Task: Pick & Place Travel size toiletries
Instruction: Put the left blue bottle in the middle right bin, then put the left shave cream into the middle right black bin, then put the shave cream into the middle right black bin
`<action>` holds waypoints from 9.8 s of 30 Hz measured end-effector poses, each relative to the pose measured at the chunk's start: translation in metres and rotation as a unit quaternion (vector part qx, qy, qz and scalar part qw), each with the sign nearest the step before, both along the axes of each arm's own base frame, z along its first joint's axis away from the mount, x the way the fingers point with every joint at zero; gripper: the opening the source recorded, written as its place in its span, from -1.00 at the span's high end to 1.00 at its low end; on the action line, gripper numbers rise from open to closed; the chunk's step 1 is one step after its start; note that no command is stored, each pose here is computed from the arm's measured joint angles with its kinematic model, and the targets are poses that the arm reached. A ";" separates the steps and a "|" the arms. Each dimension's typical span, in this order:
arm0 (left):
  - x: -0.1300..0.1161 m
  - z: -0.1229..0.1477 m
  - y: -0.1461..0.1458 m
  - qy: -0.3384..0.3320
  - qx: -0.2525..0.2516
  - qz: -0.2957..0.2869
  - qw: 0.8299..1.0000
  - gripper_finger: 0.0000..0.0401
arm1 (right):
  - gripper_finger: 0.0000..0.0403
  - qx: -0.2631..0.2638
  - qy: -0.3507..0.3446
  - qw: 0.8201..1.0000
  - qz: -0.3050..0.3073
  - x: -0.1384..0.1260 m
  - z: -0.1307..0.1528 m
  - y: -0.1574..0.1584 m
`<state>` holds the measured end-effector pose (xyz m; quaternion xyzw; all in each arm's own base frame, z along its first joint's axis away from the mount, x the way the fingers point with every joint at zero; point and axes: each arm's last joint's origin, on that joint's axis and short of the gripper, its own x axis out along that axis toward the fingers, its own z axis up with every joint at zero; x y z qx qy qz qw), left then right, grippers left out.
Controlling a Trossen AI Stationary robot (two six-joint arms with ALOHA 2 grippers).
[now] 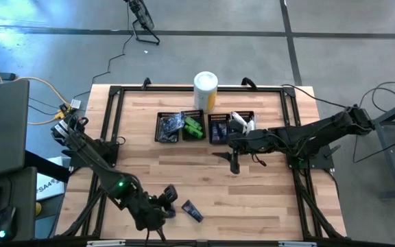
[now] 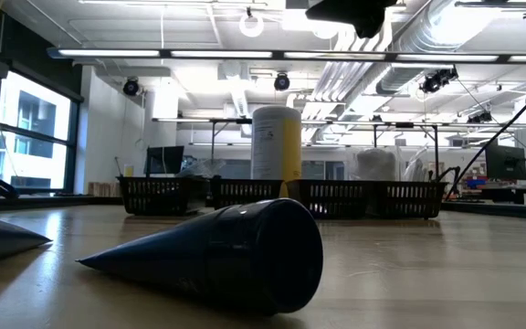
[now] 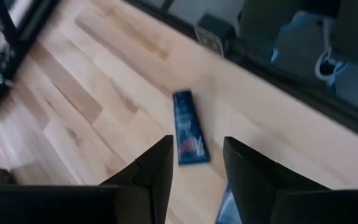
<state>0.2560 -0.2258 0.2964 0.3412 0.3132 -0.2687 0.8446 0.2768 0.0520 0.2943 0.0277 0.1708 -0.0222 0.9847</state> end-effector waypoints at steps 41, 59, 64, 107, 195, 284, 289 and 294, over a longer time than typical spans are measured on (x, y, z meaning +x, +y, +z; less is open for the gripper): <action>0.037 -0.069 0.007 0.150 0.043 -0.061 0.986 -0.18 | 0.14 -0.005 0.003 1.000 0.001 0.000 -0.001 0.000; 0.054 -0.115 0.000 0.219 0.016 -0.104 0.970 -0.17 | 0.14 -0.001 0.003 1.000 0.000 0.000 -0.001 0.000; 0.055 -0.115 0.001 0.216 0.020 -0.109 0.970 -0.17 | 0.14 -0.001 0.003 1.000 -0.001 0.000 -0.001 0.000; 0.075 -0.141 0.007 0.230 -0.017 -0.121 0.965 0.18 | 0.14 -0.003 0.019 1.000 0.001 -0.001 -0.003 0.000; 0.102 0.033 0.297 -0.193 -0.001 0.230 0.954 0.35 | 0.14 0.024 -0.035 0.995 0.085 -0.070 0.045 0.015; 0.169 -0.044 0.312 -0.231 -0.097 0.341 0.906 0.58 | 0.14 0.015 -0.034 0.994 0.099 -0.073 0.045 0.019; 0.169 -0.044 0.312 -0.233 -0.090 0.336 0.908 0.70 | 0.14 0.014 -0.034 0.994 0.099 -0.073 0.045 0.019; 0.170 -0.043 0.310 -0.240 -0.089 0.326 0.910 0.74 | 0.14 0.014 -0.034 0.994 0.099 -0.073 0.045 0.019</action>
